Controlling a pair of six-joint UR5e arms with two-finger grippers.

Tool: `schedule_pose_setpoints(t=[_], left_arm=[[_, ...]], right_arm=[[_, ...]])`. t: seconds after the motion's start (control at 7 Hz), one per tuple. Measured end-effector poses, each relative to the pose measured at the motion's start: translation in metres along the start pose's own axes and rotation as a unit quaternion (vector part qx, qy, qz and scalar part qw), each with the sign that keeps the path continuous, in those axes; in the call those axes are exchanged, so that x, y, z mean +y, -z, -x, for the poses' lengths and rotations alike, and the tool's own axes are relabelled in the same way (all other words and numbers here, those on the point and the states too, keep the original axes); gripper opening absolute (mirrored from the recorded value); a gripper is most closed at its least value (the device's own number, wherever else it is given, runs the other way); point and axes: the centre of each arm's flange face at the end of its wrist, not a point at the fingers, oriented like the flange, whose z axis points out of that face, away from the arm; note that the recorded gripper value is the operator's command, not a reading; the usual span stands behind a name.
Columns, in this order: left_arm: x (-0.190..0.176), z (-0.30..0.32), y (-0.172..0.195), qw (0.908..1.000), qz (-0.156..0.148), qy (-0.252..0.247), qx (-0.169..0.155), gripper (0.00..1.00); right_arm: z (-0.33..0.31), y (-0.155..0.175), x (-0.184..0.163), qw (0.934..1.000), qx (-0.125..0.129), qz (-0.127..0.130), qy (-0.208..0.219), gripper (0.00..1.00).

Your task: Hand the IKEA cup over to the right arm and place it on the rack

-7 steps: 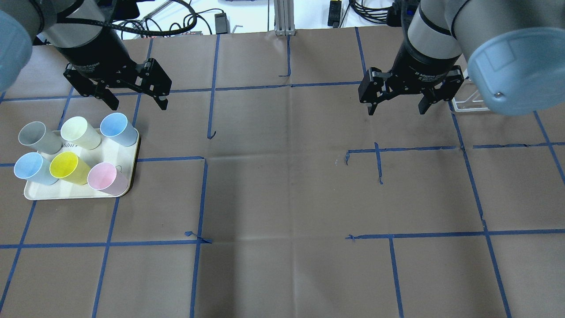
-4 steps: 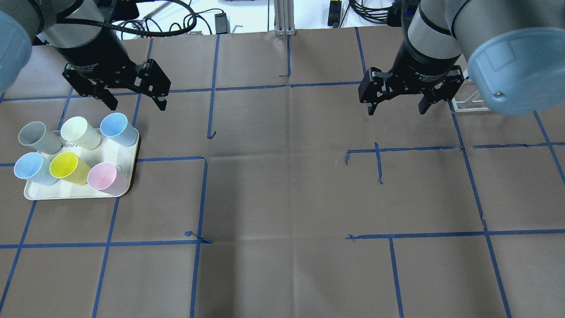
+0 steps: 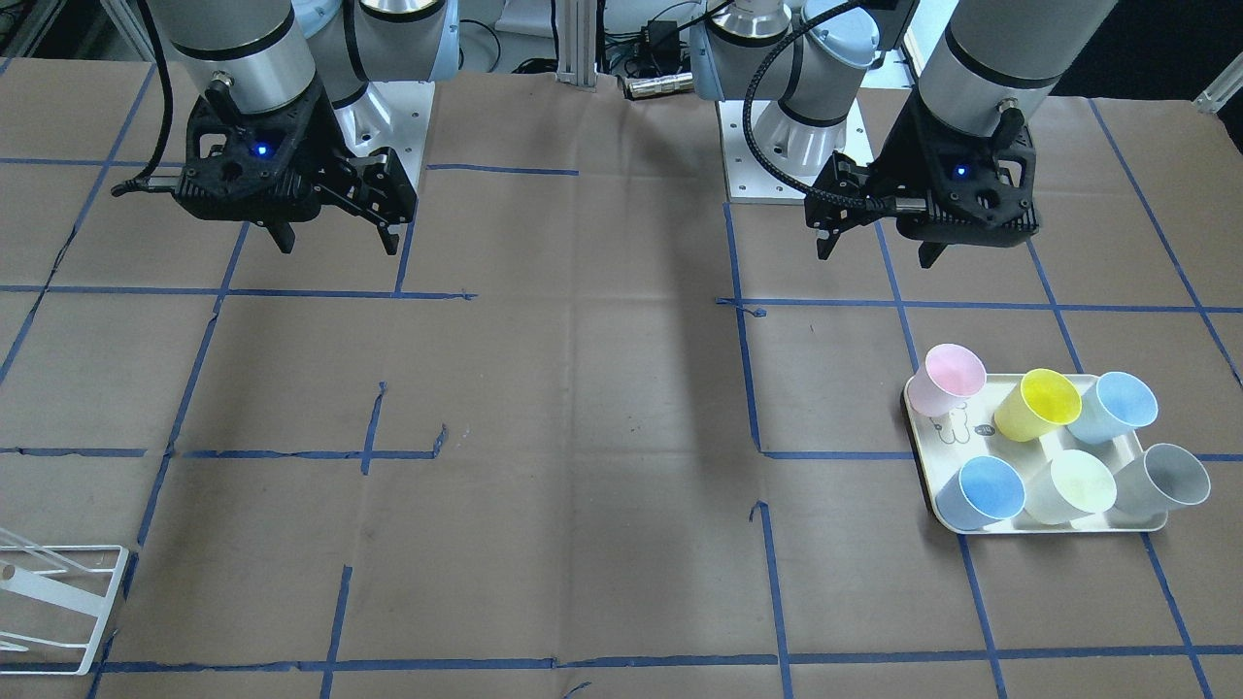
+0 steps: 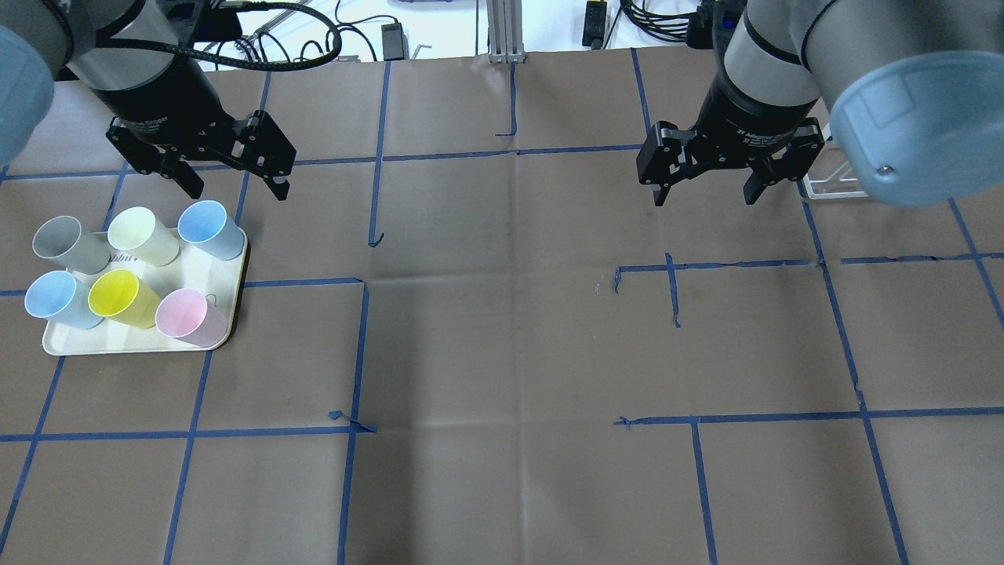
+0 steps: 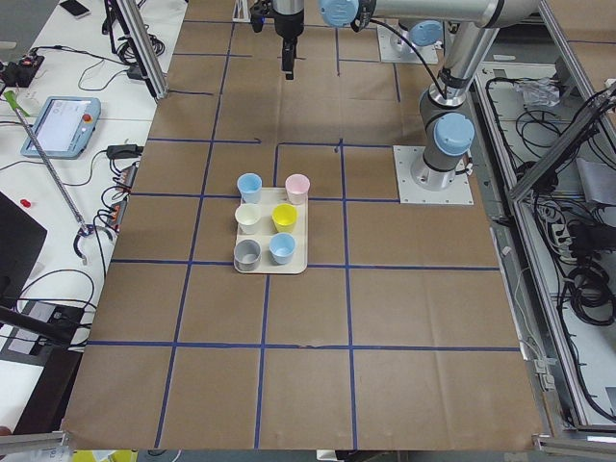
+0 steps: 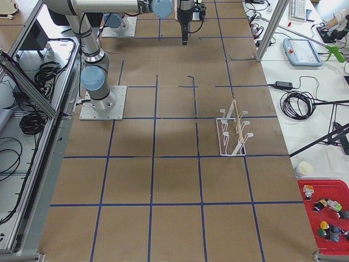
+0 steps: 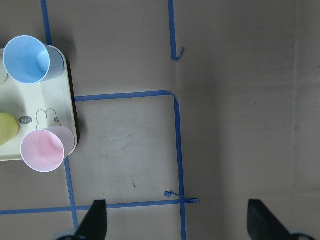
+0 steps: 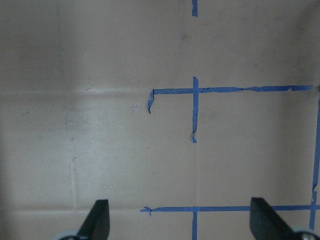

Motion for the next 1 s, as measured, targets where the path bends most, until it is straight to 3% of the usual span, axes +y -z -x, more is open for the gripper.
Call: schedule_pose_setpoints(t=[0.57,1.0], left_arm=[[-0.055,0.057,-0.029,0.9997,-0.017,0.017,-0.003,0.99],[-0.093,0.137,-0.067,0.9997,-0.016,0.021,-0.002,0.99]], right_arm=[[0.0,-0.001,-0.001,1.0,0.0,0.0,0.0,1.0],[0.0,0.0,-0.002,1.0,0.0,-0.001,0.0,1.0]])
